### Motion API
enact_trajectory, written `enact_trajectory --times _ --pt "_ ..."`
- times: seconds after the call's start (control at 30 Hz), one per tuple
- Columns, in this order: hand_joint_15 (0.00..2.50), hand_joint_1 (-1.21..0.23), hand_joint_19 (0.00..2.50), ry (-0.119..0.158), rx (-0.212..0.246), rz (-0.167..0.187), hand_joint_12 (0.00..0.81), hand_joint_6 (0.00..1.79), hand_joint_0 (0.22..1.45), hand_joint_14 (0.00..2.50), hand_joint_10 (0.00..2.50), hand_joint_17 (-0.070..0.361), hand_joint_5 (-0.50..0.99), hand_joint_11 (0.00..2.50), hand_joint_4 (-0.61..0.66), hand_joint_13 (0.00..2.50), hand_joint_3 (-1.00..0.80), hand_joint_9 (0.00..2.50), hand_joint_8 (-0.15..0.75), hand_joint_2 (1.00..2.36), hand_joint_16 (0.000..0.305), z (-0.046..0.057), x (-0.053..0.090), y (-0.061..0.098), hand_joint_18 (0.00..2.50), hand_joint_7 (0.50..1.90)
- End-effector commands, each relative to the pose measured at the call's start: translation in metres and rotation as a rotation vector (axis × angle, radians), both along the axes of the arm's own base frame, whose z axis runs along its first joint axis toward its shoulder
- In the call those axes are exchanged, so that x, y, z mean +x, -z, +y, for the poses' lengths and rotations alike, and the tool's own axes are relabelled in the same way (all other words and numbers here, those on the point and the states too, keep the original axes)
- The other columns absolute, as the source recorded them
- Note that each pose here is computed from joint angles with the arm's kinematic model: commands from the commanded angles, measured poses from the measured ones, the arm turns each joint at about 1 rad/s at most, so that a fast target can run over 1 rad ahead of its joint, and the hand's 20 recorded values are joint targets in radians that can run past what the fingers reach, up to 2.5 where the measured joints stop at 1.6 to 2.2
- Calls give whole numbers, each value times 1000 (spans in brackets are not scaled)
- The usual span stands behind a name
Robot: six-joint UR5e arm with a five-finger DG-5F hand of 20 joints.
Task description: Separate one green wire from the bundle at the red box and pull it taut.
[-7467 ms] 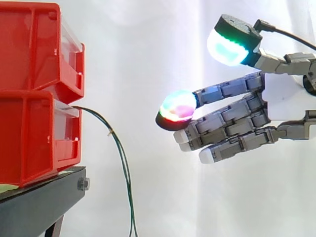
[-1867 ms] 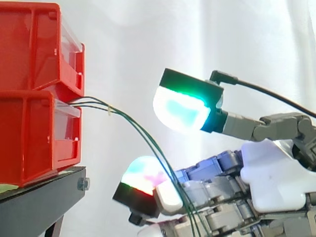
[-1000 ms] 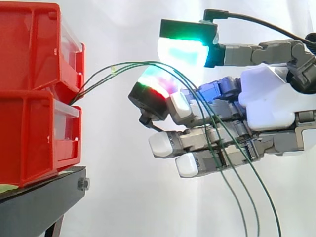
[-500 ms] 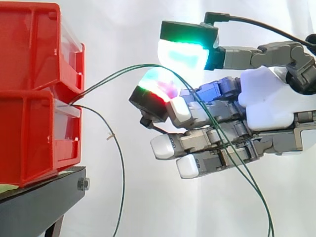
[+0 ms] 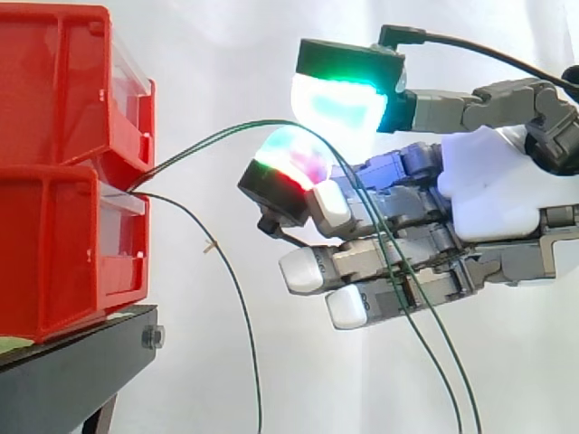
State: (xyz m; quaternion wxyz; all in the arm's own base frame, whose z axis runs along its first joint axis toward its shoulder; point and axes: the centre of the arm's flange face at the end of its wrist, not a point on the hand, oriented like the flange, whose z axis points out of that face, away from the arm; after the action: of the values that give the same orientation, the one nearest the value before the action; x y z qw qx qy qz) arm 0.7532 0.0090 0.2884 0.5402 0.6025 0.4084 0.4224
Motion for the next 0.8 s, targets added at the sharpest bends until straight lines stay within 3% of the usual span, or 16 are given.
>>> enact_trajectory --times 0.0,0.13,0.3,0.33,0.37,0.47,0.67,0.77 --pt "446 -814 481 -2 1 3 345 918 659 17 16 108 -194 685 108 865 -365 951 282 1011 48 1 -1 1 756 969" --pt "454 -859 472 -2 1 3 343 919 681 19 17 106 -198 697 121 873 -433 941 278 1006 47 1 0 0 764 980" --pt "458 -760 488 0 0 6 342 918 624 17 18 105 -193 690 151 883 -500 955 272 1000 47 0 -1 1 772 937" --pt "460 -564 496 0 1 5 366 895 535 17 18 112 -181 677 173 934 -500 1034 303 1000 50 0 -1 0 828 964" --pt "456 -495 494 0 1 5 371 895 526 16 16 113 -180 672 173 945 -500 1041 302 1000 50 0 -1 0 842 939" --pt "463 -464 505 1 2 6 367 885 538 17 16 112 -175 661 168 952 -500 1055 297 1000 50 -1 -1 1 841 966" --pt "469 -704 508 1 2 6 358 888 631 17 19 108 -181 681 146 933 -396 1015 287 1009 48 -1 -1 1 822 1030" --pt "464 -751 500 1 2 6 356 896 642 17 19 108 -186 683 127 918 -370 991 284 1010 48 -1 -1 1 816 1016"
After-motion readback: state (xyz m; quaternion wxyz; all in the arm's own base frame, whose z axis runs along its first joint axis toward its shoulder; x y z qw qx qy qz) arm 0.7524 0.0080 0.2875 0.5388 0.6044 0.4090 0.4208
